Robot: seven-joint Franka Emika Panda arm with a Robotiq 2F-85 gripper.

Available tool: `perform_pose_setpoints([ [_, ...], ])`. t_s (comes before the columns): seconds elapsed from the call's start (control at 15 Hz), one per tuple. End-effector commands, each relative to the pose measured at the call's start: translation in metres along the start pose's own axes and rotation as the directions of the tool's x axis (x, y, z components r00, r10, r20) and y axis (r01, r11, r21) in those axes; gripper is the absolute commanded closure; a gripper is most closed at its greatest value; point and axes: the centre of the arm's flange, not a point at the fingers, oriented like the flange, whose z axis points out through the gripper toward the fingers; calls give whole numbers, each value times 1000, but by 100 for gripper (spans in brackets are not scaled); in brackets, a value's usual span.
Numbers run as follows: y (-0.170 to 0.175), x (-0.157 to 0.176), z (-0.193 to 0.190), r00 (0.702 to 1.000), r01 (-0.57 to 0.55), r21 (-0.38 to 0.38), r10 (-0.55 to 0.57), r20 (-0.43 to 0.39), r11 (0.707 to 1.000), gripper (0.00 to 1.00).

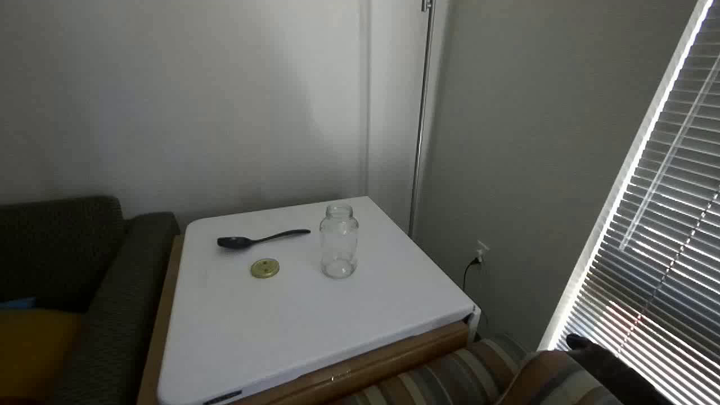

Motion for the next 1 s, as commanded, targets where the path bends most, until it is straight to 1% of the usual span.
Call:
perform_pose_setpoints([
  [0.0,0,0,0,1000,0,0,0,0,1000,0],
  [0.13,0,15,8,1000,21,1,-21,20,1000,0],
  [0.27,0,26,13,999,43,18,-43,23,999,0],
  [0.47,-2,61,32,995,93,42,-94,22,995,0],
  [0.73,-14,113,64,986,158,106,-163,35,982,0],
  [0.87,-25,138,90,979,186,153,-196,56,971,0],
  [0.93,-32,148,97,973,198,183,-216,84,963,0],
])
